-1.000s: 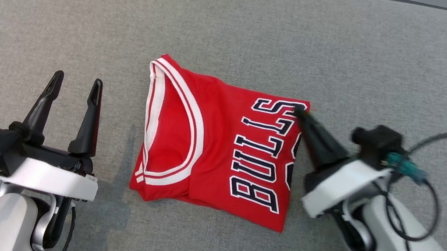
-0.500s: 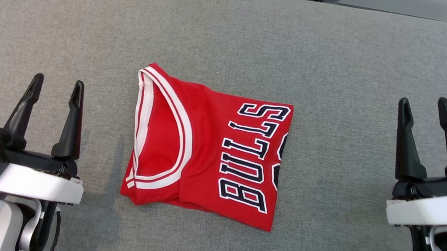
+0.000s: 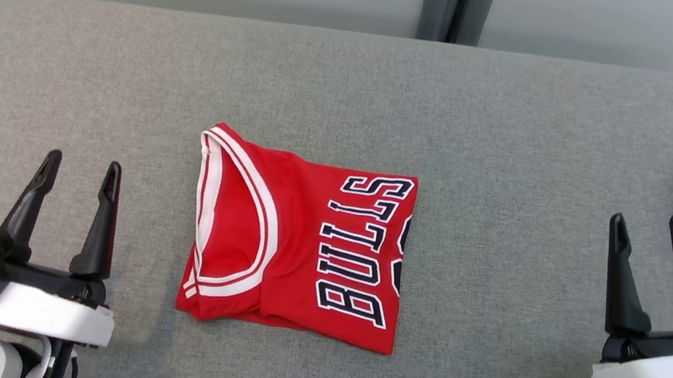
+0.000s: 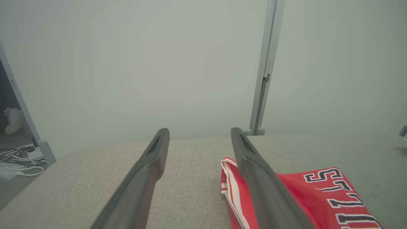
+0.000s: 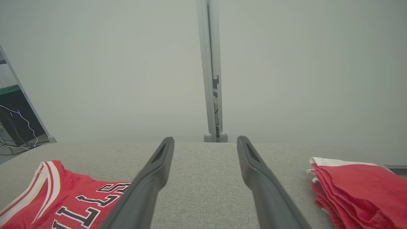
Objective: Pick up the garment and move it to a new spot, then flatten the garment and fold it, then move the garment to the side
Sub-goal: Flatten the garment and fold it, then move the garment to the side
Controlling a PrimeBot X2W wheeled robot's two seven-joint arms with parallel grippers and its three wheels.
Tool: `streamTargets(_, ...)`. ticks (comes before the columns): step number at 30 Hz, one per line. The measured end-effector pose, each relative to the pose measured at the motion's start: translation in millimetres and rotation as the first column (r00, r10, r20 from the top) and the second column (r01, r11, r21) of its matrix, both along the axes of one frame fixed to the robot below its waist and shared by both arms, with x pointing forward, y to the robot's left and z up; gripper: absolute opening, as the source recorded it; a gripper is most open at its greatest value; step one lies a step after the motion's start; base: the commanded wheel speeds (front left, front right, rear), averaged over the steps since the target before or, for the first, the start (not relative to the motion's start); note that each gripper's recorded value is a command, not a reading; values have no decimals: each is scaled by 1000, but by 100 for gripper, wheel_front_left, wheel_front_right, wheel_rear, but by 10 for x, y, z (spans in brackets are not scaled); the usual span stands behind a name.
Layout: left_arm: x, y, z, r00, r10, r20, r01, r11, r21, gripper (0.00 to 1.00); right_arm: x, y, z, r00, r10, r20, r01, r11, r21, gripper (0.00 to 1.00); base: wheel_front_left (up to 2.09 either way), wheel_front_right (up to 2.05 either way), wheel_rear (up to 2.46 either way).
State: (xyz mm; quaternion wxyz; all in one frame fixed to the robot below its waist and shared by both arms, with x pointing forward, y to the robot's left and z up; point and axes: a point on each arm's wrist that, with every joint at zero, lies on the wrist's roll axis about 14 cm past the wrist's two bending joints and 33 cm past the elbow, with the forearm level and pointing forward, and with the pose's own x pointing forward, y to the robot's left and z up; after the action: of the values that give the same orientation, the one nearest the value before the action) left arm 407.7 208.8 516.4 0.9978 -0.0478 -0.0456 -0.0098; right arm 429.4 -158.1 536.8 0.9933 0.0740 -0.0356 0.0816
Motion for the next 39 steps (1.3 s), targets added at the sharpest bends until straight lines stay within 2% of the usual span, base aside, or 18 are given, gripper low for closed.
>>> streamTargets(7, -171, -43, 47, 1000, -23, -12, 23, 1000, 14, 100, -224, -12, -25, 999, 4, -36, -5, 1000, -20, 100, 0, 0, 0)
streamTargets(20, -462, -131, 110, 999, -34, -21, 34, 999, 5, 100, -517, -83, 76, 999, -13, -31, 12, 1000, -24, 100, 0, 0, 0)
streamTargets(39, -532, -122, 115, 999, -29, -33, 29, 999, 16, 100, -599, -202, 137, 999, -46, -24, 44, 998, -48, 100, 0, 0, 0)
